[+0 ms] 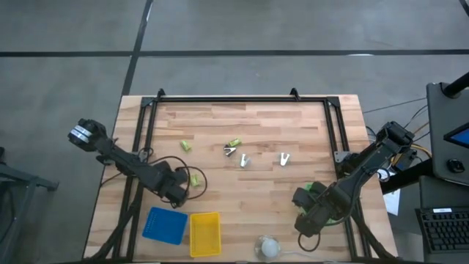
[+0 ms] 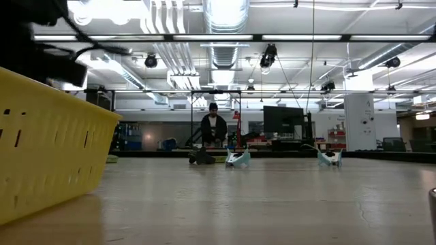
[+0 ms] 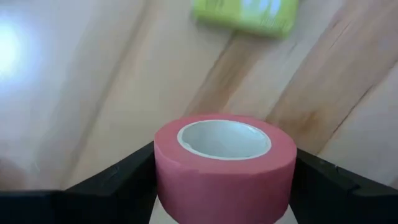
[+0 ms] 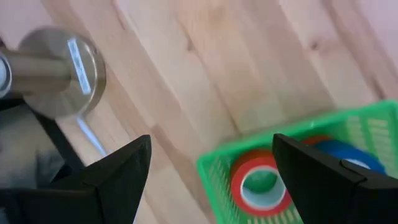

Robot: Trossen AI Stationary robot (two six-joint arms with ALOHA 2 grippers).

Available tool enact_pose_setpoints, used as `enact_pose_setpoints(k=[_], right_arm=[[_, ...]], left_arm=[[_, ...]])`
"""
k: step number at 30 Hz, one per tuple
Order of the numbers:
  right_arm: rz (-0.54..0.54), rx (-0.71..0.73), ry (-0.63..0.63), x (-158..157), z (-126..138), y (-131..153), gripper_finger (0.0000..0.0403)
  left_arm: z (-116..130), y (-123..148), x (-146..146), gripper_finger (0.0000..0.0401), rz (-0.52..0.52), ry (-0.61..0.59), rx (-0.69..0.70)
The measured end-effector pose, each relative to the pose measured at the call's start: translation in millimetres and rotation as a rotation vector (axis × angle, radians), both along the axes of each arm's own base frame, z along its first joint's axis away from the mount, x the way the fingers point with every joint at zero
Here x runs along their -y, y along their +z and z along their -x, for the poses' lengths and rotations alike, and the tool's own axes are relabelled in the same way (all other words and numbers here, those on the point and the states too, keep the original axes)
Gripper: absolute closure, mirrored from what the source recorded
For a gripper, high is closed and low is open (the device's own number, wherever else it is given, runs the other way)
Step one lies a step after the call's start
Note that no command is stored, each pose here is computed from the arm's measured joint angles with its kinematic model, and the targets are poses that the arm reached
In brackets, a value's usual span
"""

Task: Pick and place Stapler, Stapler remover, tape
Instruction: Put the pink tape into the green basket

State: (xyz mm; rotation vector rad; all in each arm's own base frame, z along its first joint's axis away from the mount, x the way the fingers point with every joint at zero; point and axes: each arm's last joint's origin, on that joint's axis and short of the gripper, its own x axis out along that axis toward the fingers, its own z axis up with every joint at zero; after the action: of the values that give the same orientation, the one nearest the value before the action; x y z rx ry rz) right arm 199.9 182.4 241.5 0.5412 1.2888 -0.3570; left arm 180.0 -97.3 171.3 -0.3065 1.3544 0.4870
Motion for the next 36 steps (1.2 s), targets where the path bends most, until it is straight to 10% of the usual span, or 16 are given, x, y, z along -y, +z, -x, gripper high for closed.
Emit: enact_pose_setpoints(k=[19,36], right_arm=[[0.219,0.436,-0.014,11.8,-39.0,9.7,0.0076],[0.319,0.74,0.048,38.5,-84.0,36.5,0.0121]], left_arm=[[-82.6,78.8,27.1,0.011,-0.538,-0.426,0.845],[-128.1,76.1,46.0,0.011,-0.78,-0.57,0.943]])
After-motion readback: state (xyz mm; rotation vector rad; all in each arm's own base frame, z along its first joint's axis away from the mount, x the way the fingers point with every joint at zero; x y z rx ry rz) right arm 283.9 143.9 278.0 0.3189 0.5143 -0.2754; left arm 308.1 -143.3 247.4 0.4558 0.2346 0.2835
